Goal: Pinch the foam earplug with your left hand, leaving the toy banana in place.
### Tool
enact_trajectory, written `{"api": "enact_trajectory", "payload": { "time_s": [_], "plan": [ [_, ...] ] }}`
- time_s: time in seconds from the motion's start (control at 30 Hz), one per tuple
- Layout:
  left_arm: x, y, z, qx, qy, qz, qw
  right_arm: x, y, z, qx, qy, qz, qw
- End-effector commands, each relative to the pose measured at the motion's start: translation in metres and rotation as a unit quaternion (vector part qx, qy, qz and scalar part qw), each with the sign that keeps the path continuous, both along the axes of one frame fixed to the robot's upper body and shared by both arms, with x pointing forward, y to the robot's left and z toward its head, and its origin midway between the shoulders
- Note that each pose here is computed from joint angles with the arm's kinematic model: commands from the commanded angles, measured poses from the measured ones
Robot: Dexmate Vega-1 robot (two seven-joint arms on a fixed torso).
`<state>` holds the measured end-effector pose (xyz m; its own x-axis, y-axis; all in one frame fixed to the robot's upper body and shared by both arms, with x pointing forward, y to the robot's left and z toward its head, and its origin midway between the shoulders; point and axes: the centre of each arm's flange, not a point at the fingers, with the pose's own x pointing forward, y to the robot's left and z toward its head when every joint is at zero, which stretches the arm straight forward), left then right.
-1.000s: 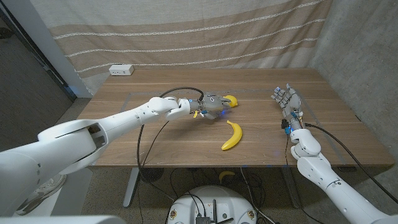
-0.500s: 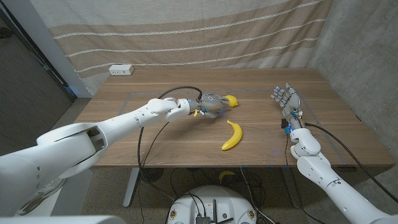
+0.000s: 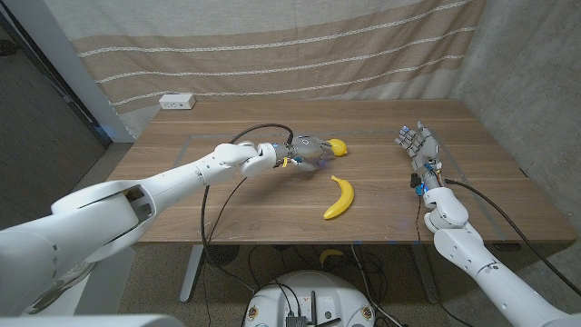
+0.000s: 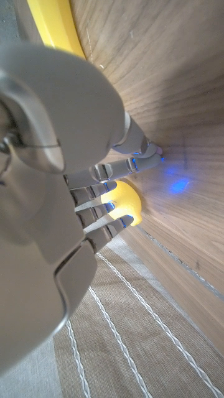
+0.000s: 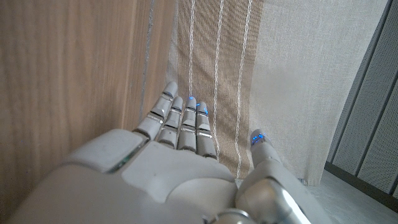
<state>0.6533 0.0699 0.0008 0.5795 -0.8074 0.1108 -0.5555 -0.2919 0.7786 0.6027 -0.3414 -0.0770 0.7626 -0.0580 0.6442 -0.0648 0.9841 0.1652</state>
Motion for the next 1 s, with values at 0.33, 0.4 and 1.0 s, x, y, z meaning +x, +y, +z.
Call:
{"api": "enact_trajectory", "payload": {
  "time_s": [0.33,0.4,1.0],
  "plan": [
    [-0.01,-0.002,0.03,-0.085,-0.024,-0.021,0.996,-0.002,-0.001,-0.001,0.0,-0.001,-0.001,1.0],
    [-0.01,-0.001,0.031,-0.092,-0.021,-0.022,0.995,-0.002,-0.001,-0.001,0.001,-0.001,-0.001,1.0],
    [-0.015,0.006,0.049,-0.158,0.026,-0.029,0.987,-0.002,0.0,0.0,-0.002,-0.002,0.0,1.0]
  ]
}}
